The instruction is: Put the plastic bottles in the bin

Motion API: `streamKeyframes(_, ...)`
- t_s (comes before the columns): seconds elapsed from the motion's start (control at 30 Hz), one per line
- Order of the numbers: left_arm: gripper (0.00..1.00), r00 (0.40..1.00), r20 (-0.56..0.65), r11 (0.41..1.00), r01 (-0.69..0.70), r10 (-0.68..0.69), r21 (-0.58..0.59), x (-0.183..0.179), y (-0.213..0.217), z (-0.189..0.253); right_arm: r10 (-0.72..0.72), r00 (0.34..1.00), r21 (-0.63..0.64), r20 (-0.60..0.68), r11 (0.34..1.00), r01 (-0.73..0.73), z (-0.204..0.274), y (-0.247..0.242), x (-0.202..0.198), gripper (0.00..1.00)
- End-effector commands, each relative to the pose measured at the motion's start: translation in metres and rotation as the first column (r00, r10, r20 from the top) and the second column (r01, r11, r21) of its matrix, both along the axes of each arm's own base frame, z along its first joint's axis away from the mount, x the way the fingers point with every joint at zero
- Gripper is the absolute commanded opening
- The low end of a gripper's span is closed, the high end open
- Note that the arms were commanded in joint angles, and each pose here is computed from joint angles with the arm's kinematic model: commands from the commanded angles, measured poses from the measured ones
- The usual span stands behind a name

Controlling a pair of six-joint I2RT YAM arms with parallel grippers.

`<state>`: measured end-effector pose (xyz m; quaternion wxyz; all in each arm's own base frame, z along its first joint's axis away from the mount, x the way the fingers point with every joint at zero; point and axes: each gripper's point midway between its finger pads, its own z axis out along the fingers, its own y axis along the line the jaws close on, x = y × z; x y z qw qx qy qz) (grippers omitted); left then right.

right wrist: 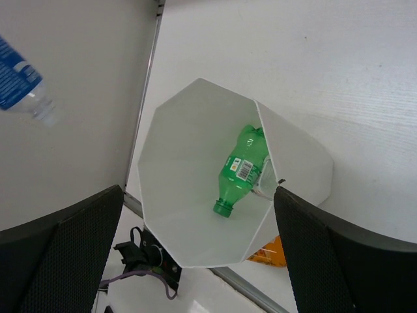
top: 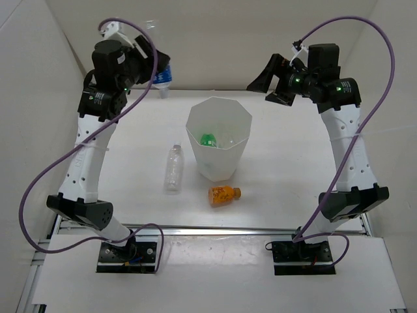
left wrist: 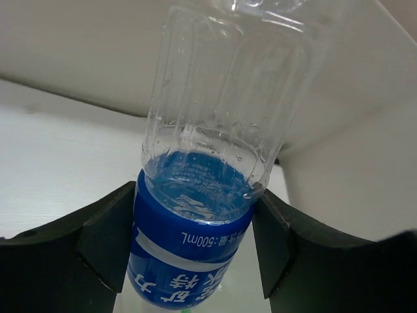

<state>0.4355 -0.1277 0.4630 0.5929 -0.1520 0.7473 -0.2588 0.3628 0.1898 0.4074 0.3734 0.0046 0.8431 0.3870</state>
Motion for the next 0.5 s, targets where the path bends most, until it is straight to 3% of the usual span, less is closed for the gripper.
streamKeyframes(0.0, 0.57, 0.918, -0.032, 0.919, 0.395, -0.394, 0.011, -0.026, -0.086, -0.015, -0.012, 1.000, 0.001, 0.013, 1.000, 0.012, 0.001, -0.004, -0.004, 1.00)
streamKeyframes(0.2, 0.63, 0.767, -0.064, 0.769, 0.640, -0.638, 0.001, -0.060, -0.159, -0.035, -0.025, 1.000, -0.003, 0.006, 1.000, 0.025, -0.002, -0.003, -0.004, 1.00)
streamKeyframes(0.33, 0.67, 0.713, -0.081, 0.716, 0.698, -0.696, 0.000, -0.077, -0.184, -0.044, -0.025, 1.000, -0.010, -0.001, 1.000, 0.025, -0.006, -0.001, -0.007, 1.00)
streamKeyframes(0.4, 0.81, 0.712, -0.082, 0.713, 0.701, -0.698, 0.015, -0.080, -0.186, -0.046, -0.033, 0.999, -0.011, 0.010, 0.999, 0.033, -0.003, -0.003, -0.009, 1.00)
streamKeyframes(0.43, 1.00, 0.720, -0.071, 0.719, 0.694, -0.691, 0.035, -0.080, -0.183, -0.043, -0.033, 0.999, -0.014, 0.001, 0.999, 0.033, -0.006, -0.003, -0.008, 1.00)
streamKeyframes(0.47, 1.00, 0.737, -0.082, 0.737, 0.675, -0.671, 0.036, -0.077, -0.175, -0.047, -0.041, 0.999, -0.015, 0.013, 0.999, 0.041, -0.003, -0.005, -0.010, 1.00)
